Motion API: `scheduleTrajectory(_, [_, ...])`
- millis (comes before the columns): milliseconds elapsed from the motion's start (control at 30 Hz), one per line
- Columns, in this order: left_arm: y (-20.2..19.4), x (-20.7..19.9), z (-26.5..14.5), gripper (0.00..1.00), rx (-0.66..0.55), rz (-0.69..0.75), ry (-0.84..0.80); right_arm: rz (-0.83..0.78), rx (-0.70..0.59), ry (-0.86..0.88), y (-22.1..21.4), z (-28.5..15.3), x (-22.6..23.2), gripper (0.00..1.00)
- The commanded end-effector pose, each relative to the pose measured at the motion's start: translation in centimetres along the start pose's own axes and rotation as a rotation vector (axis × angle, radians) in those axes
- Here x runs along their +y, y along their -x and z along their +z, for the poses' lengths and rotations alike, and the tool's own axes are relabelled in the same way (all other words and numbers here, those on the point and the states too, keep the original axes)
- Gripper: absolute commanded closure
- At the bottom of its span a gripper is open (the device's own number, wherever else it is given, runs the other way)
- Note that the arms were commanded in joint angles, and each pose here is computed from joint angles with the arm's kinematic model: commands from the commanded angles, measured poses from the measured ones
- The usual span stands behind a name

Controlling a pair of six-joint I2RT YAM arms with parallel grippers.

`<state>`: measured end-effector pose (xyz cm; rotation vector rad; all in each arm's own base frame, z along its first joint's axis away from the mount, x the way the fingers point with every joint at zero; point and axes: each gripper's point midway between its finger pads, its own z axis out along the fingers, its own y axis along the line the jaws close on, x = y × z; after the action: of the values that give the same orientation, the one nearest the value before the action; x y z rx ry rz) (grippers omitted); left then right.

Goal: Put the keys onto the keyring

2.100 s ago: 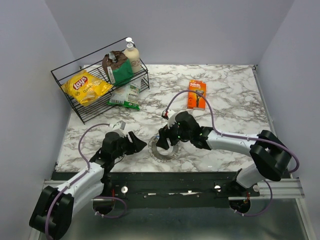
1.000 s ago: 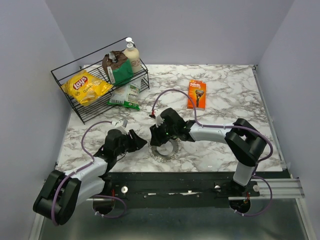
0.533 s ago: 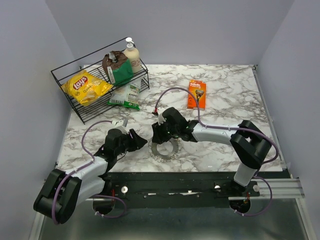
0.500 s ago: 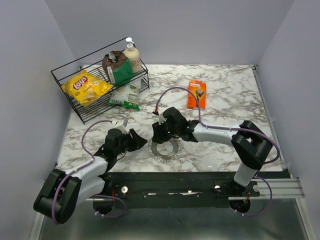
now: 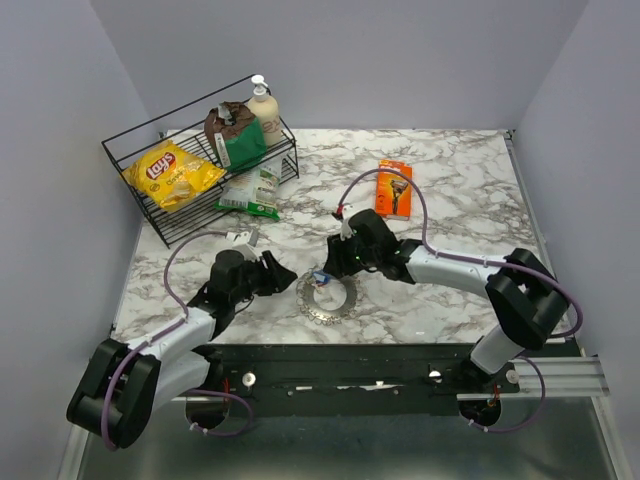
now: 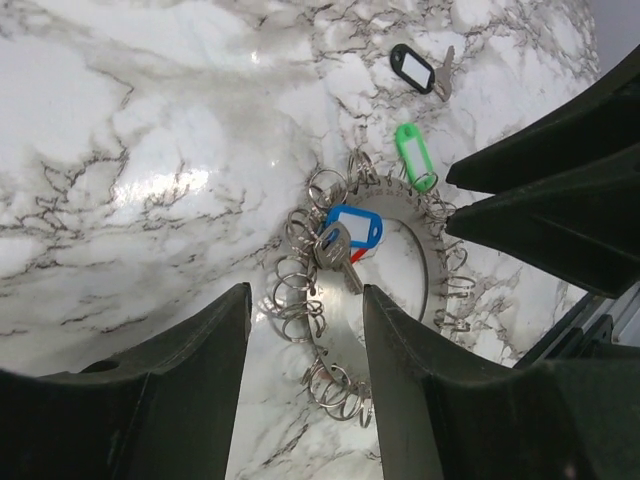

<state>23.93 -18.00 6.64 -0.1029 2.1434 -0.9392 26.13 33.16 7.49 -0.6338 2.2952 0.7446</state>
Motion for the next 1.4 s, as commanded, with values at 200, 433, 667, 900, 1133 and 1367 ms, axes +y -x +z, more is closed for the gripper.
scheduleTrajectory(200, [2.9,-2.4,1.3,0.42,0.007,0.128,-0.061,0.115,0.006,-0.054,-1.5,-3.1,-2.3,0.49])
scheduleTrajectory(433, [1.6,-2.8,3.2,0.44,0.108,0.076,-0.103,0.129,0.070,-0.063,-3.1,-2.9,-2.6,0.49])
scheduleTrajectory(667, [-0.7,-2.8,4.3,0.47,0.202,0.030,-0.123,0.163,0.094,-0.086,-4.5,-3.4,-3.1,0.49])
scheduleTrajectory(900, [-1.3,-2.0,3.7,0.48,0.193,0.013,-0.079,0.165,0.086,-0.123,-4.3,-3.3,-3.8,0.48])
scheduleTrajectory(1133, [-2.0,-0.9,3.3,0.48,0.200,0.006,-0.029,0.195,0.067,-0.145,-4.1,-3.8,-4.3,0.47])
scheduleTrajectory(1367, [-2.4,-0.6,4.2,0.48,0.227,0.001,-0.028,0.296,0.094,-0.145,-5.8,-4.4,-5.0,0.45])
